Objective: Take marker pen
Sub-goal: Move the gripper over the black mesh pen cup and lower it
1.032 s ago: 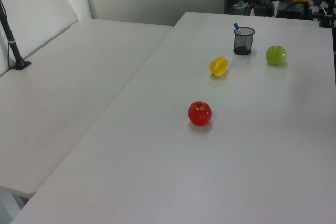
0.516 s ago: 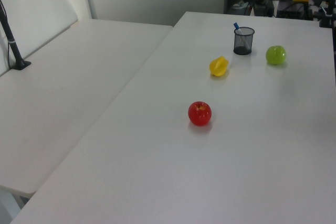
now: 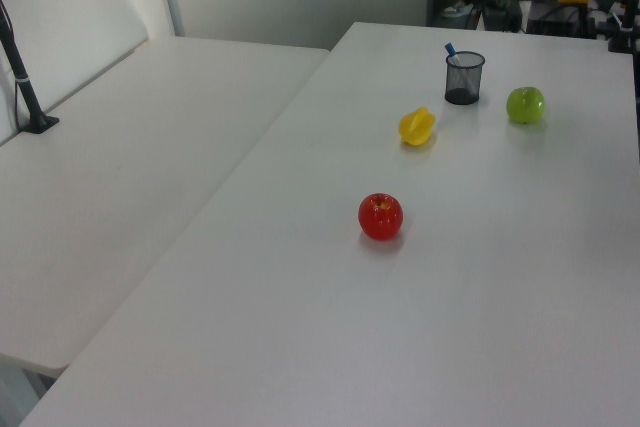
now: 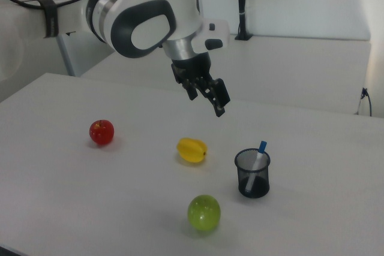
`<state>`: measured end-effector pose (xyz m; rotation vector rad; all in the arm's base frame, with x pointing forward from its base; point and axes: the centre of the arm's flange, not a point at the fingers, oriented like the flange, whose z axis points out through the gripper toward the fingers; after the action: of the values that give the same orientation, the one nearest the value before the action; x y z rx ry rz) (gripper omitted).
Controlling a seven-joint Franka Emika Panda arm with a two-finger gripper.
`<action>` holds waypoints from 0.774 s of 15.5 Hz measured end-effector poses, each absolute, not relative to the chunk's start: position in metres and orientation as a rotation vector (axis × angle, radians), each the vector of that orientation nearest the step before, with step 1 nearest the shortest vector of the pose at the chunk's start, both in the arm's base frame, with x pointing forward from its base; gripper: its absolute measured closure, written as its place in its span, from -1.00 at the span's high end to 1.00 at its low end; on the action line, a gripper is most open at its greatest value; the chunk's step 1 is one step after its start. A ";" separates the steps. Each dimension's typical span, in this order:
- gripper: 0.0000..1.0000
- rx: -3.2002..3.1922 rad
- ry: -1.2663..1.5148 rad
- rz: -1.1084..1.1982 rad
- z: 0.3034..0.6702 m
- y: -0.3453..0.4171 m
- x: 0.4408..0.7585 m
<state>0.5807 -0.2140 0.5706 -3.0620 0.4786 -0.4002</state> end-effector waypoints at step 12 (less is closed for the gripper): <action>1.00 -3.083 0.627 -0.670 0.503 -0.270 0.621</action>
<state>0.6208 -0.2702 0.5033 -3.0830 0.6269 -0.6697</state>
